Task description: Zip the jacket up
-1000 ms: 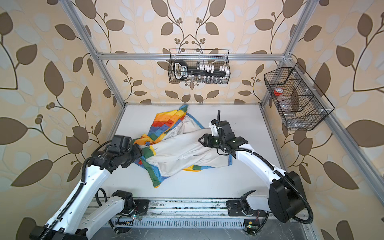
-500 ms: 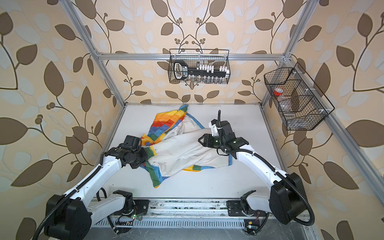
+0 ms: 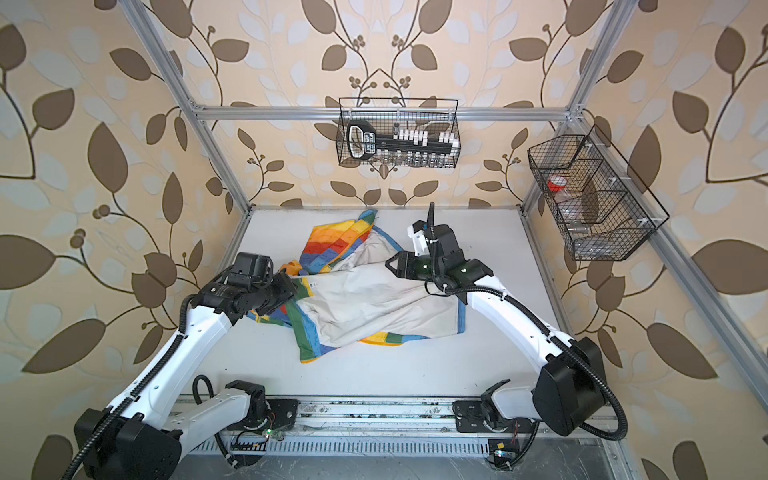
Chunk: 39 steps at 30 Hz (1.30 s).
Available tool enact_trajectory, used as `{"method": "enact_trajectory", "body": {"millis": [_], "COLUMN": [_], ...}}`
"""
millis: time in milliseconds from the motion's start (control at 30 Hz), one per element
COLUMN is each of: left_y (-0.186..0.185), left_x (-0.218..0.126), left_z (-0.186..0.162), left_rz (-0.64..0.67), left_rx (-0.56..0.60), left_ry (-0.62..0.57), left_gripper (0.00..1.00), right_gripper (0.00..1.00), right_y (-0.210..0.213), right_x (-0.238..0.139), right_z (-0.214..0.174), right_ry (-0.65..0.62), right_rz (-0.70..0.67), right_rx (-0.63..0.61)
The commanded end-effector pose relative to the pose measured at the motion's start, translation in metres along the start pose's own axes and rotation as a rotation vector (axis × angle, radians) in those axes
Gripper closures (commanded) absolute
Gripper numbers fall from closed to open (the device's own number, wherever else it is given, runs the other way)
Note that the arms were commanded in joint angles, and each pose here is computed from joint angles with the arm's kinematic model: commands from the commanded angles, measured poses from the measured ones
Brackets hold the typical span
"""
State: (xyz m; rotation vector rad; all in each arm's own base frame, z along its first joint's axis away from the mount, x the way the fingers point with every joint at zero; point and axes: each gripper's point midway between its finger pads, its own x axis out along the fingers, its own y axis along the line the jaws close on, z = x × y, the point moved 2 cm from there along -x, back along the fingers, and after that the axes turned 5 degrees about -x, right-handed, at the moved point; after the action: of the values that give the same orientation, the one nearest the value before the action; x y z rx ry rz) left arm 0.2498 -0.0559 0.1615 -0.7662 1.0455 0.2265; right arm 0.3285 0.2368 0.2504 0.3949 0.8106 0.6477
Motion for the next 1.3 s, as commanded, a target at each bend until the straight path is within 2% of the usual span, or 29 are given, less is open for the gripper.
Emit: {"method": "enact_trajectory", "body": {"millis": [0,167,233,433,467,533,600,633,667,800,933,1133,1267], "left_y": [0.029,0.056,0.059,0.062,0.059,0.054,0.043,0.041,0.041,0.046,0.06,0.079,0.084], "left_x": [0.012,0.015,0.022,0.058,0.062,0.062,0.05,0.041,0.03,-0.002,0.011,0.021,0.025], "left_z": [-0.029,-0.055,-0.063,-0.078,-0.078,-0.076,-0.067,-0.062,-0.056,-0.048,-0.069,-0.085,-0.092], "left_rz": [0.059,0.035,-0.01,-0.101,-0.117,-0.132,-0.15,-0.141,-0.117,-0.063,-0.049,-0.033,-0.032], "left_rx": [-0.058,-0.107,-0.134,-0.192,-0.192,-0.184,-0.155,-0.142,-0.118,-0.103,-0.183,-0.245,-0.255], "left_ry": [0.083,0.084,0.087,0.118,0.12,0.124,0.1,0.076,0.046,-0.008,0.073,0.098,0.118], "left_gripper": [0.32,0.19,0.01,0.02,0.12,0.43,0.79,0.92,1.0,1.0,1.0,1.0,1.0], "right_gripper": [0.46,0.45,0.42,0.35,0.35,0.36,0.37,0.39,0.4,0.44,0.46,0.41,0.31], "right_y": [0.008,0.018,0.019,0.025,0.034,0.038,0.043,0.045,0.05,0.083,0.124,0.154,0.155], "right_x": [0.011,0.021,0.026,0.043,0.043,0.049,0.056,0.059,0.065,0.097,0.142,0.208,0.237], "right_z": [0.0,-0.003,-0.005,-0.016,-0.008,-0.009,-0.009,-0.008,-0.008,-0.006,-0.019,-0.05,-0.077], "right_ry": [0.029,0.043,0.054,0.101,0.089,0.104,0.117,0.123,0.134,0.198,0.305,0.421,0.465], "right_rz": [0.015,0.032,0.035,0.049,0.067,0.071,0.069,0.069,0.078,0.129,0.187,0.218,0.242], "right_rx": [-0.011,-0.025,-0.025,-0.034,-0.044,-0.052,-0.069,-0.074,-0.081,-0.133,-0.237,-0.386,-0.432]}}
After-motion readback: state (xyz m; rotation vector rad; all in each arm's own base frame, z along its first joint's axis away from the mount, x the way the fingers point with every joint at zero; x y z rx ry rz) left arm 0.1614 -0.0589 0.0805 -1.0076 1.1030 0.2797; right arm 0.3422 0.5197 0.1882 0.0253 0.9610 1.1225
